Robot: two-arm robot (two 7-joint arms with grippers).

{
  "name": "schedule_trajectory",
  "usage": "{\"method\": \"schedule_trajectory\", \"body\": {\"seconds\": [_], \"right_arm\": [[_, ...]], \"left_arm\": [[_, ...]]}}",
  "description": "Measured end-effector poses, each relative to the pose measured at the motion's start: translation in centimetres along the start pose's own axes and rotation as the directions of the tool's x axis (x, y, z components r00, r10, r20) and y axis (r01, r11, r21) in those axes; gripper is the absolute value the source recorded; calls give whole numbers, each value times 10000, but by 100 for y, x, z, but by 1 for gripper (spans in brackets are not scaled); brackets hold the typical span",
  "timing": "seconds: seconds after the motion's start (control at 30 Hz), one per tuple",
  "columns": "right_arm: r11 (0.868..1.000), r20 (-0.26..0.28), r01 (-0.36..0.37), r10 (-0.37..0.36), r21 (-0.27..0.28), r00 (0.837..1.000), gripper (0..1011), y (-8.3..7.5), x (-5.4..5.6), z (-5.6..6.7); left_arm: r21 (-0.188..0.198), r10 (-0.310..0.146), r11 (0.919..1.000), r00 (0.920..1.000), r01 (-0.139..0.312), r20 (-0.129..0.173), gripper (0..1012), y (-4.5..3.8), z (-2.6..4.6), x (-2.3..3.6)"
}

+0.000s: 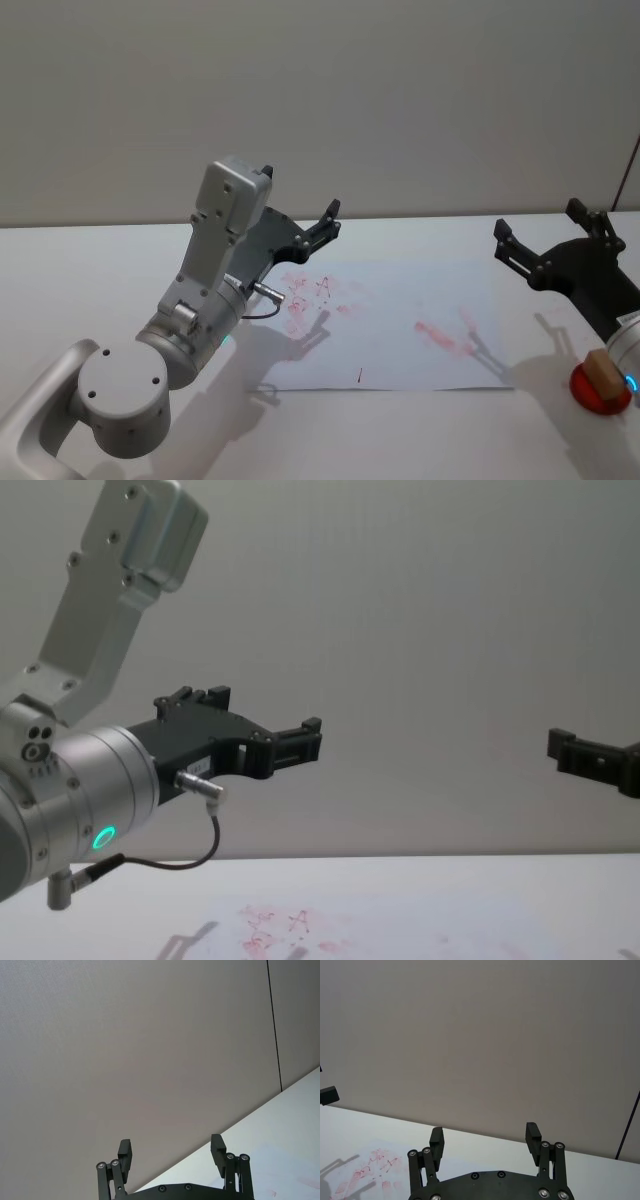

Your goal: Use the one hand to pick up the stamp and affix it onto the A4 paper.

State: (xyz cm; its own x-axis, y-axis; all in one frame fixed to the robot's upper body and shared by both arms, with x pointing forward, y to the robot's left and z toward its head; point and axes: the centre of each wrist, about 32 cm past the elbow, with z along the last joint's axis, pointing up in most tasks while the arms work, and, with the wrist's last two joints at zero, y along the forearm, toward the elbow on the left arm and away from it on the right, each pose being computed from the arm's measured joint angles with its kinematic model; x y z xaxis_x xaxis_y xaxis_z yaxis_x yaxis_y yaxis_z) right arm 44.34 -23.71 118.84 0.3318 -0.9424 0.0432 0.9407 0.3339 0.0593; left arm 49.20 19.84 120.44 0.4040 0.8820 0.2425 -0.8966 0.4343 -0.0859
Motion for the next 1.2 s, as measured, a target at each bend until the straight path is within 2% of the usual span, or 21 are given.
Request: {"method": "schedule_trajectory", "body": {"seconds": [1.2], "right_arm": [[10000,-3,-6,6,14,10000,1001,0,1,5]], "left_arm": [[0,1,10000,10000,-1,0,1001,0,0,0]]}}
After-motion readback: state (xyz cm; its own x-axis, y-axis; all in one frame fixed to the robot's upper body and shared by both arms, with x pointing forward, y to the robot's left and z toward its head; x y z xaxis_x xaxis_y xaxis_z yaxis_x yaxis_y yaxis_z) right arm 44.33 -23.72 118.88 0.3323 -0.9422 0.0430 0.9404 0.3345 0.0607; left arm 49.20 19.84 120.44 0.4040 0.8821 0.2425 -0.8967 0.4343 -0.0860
